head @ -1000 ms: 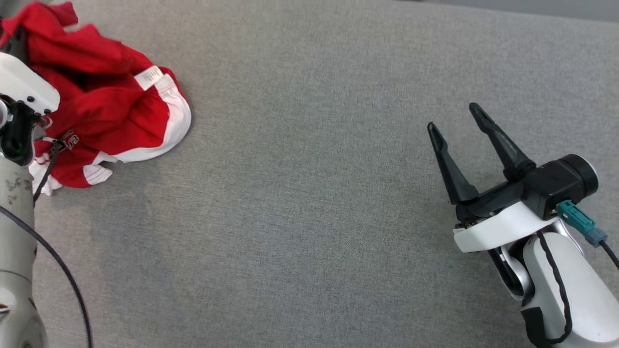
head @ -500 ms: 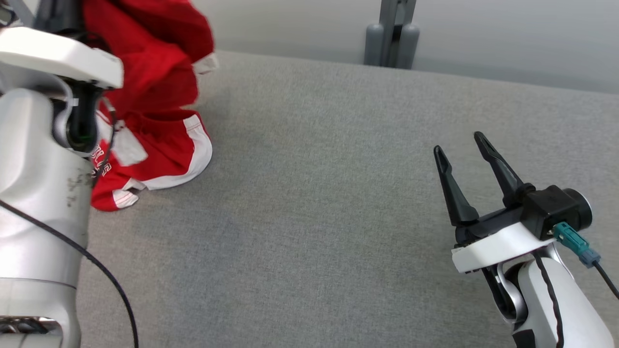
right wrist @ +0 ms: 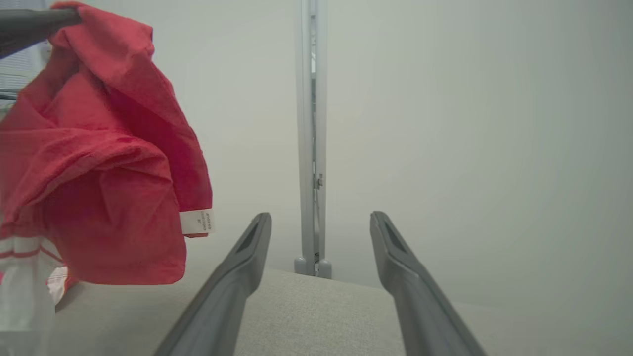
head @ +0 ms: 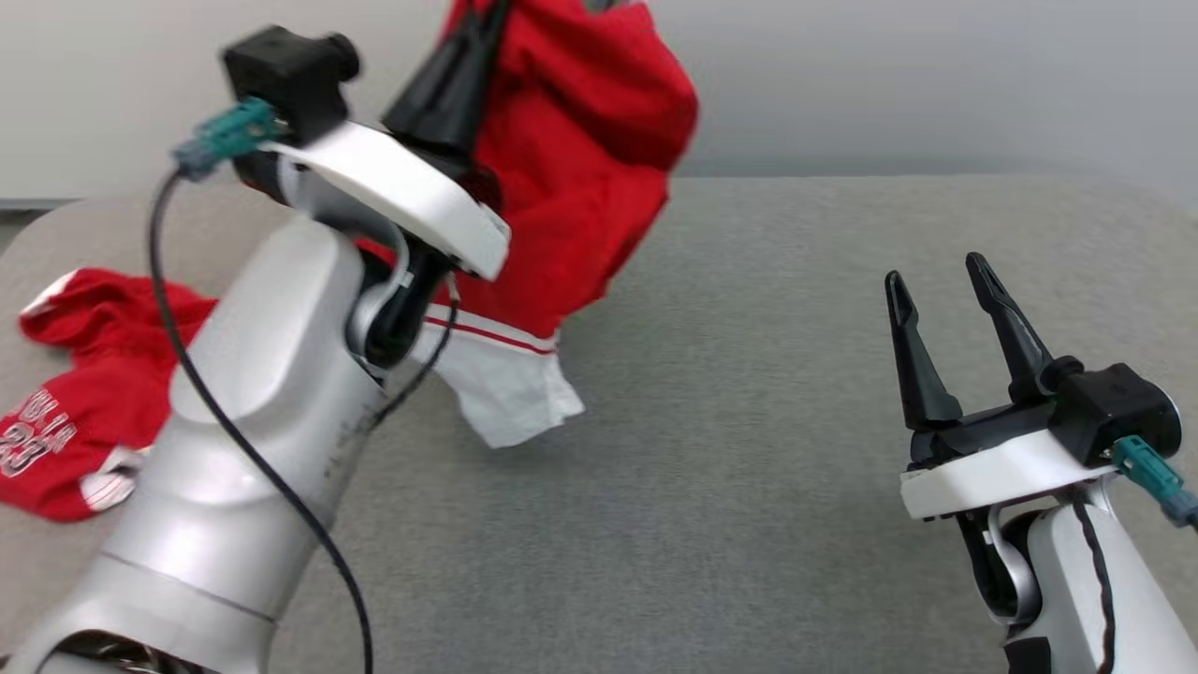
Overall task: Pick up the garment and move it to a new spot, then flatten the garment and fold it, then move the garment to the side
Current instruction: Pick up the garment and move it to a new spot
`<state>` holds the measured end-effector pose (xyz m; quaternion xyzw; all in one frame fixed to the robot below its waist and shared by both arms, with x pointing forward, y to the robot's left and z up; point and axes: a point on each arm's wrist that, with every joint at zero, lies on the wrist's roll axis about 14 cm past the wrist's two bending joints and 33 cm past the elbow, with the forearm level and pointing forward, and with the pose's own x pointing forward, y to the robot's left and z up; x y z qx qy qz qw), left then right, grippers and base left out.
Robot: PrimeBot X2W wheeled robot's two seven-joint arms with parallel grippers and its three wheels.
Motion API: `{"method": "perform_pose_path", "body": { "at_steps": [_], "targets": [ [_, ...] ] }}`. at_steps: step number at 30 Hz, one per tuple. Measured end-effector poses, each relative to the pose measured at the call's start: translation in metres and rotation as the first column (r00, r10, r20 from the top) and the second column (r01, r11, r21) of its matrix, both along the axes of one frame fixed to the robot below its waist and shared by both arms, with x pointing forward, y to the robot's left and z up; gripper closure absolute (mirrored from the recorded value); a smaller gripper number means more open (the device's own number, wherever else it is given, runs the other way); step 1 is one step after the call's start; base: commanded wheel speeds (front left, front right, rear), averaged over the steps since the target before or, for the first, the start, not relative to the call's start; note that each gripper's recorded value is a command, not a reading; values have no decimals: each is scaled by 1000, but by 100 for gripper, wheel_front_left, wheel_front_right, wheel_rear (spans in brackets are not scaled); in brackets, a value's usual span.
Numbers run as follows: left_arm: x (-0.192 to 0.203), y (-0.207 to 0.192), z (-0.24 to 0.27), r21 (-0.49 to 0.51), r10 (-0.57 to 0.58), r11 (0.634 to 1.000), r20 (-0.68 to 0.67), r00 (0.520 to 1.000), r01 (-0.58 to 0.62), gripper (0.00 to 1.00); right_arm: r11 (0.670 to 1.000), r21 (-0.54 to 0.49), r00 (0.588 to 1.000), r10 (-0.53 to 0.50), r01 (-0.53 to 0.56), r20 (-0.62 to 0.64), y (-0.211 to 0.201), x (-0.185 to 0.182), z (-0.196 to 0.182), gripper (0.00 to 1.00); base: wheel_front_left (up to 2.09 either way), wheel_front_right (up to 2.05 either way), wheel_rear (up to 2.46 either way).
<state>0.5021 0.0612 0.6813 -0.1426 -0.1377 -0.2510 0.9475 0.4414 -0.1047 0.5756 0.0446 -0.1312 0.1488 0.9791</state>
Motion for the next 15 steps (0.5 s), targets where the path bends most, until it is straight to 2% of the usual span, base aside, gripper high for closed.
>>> {"method": "perform_pose_path", "body": {
  "at_steps": [7,11,15],
  "targets": [
    [-7,-92,-68,55,-176,981,-153,973,186,100,986,2,986,-169,169,4,-61,-16,3,0,0,0,0],
    [-16,-136,-109,102,-244,957,-228,943,272,100,963,4,963,-270,270,1,-99,-29,3,0,0,0,0],
    [-30,-170,-147,98,-308,931,-312,899,353,100,933,7,933,-360,360,-7,-131,-43,2,0,0,0,0]
  ]
}}
